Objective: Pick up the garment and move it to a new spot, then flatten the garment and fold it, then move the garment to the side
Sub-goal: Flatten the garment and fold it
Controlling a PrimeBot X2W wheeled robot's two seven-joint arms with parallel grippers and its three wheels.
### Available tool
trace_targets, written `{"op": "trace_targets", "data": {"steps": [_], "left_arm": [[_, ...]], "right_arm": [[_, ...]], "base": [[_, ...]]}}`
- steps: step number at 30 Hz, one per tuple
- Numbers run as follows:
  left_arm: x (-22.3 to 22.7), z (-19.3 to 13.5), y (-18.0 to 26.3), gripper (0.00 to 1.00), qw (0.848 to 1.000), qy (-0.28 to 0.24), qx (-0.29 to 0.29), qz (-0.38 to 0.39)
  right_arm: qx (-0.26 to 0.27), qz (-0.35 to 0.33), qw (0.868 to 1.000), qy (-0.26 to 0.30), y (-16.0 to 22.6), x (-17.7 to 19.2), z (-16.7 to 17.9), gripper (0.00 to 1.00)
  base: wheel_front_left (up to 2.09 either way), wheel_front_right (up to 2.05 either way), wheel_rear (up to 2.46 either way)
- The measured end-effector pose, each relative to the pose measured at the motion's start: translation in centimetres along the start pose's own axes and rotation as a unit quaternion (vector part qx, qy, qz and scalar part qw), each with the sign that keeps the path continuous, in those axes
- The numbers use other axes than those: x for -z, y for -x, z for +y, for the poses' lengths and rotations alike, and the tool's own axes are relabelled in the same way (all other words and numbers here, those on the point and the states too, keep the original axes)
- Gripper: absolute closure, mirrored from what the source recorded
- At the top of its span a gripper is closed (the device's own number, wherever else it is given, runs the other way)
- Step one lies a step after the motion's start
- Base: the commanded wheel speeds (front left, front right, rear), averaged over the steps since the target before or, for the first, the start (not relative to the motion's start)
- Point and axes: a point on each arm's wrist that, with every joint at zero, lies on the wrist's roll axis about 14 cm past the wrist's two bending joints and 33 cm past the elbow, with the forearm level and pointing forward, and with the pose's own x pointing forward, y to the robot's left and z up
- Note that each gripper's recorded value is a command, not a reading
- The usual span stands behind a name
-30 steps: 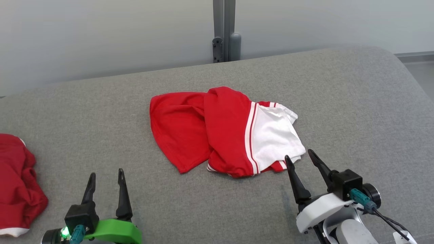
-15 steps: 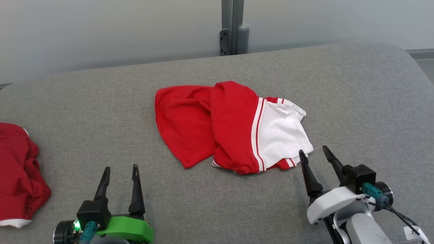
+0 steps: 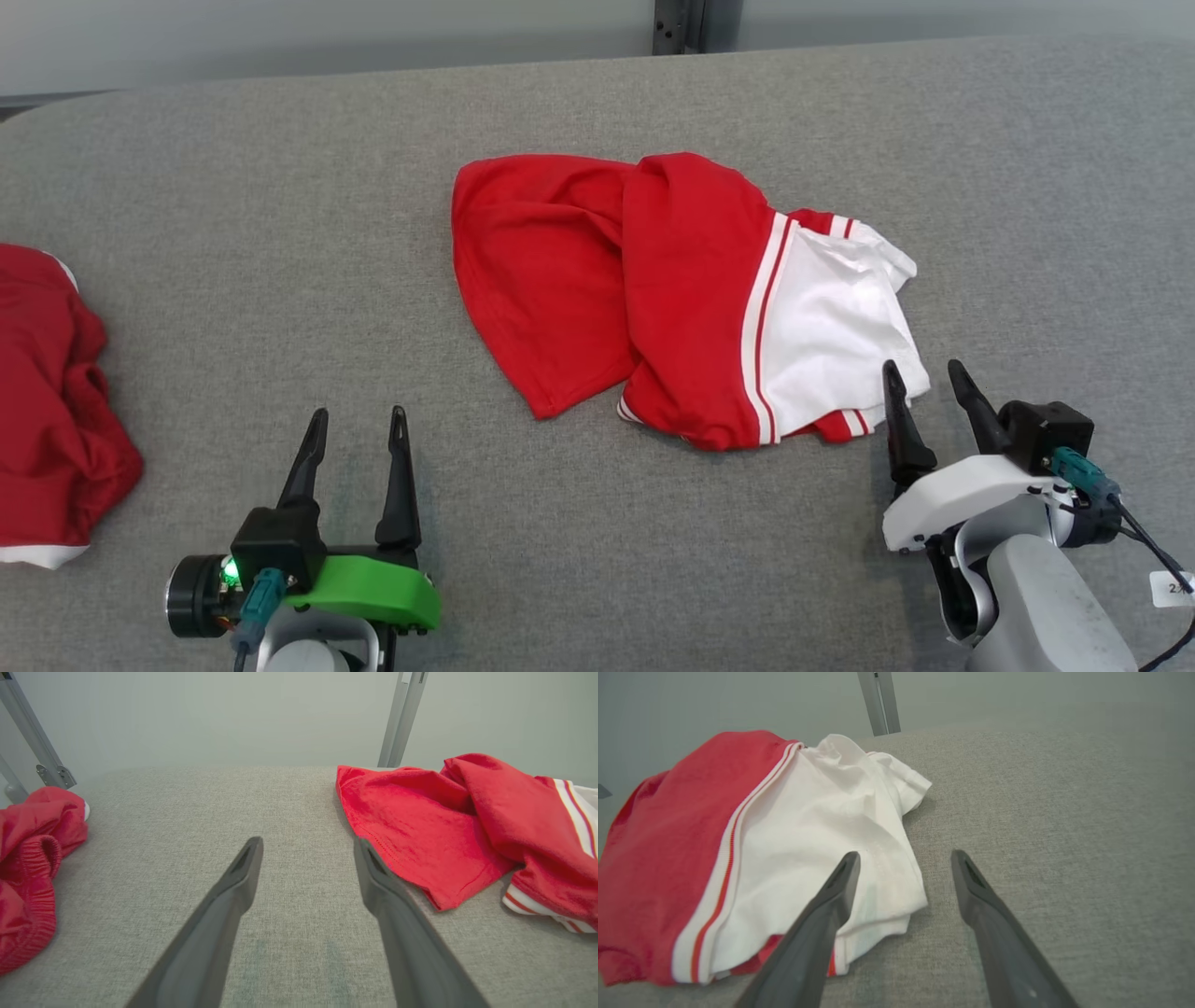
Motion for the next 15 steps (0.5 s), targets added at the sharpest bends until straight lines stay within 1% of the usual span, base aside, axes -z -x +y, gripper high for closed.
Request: {"op": "trace_targets", "data": {"steps": [7, 15], "left_arm": [[0.6, 0.5, -0.2, 0.0, 1.0, -0.002, -0.008, 0.008], [0.7, 0.5, -0.4, 0.0, 1.0, -0.002, -0.007, 0.01]], "right_arm": [[-0.004, 0.033, 0.999, -0.023, -0.5, 2.4, 0.6, 0.0], [-0.009, 0.027, 0.999, -0.026, -1.0, 2.1, 0.9, 0.0]], "base": [[0.0, 0.0, 0.0], [0.0, 0.0, 0.0]]}}
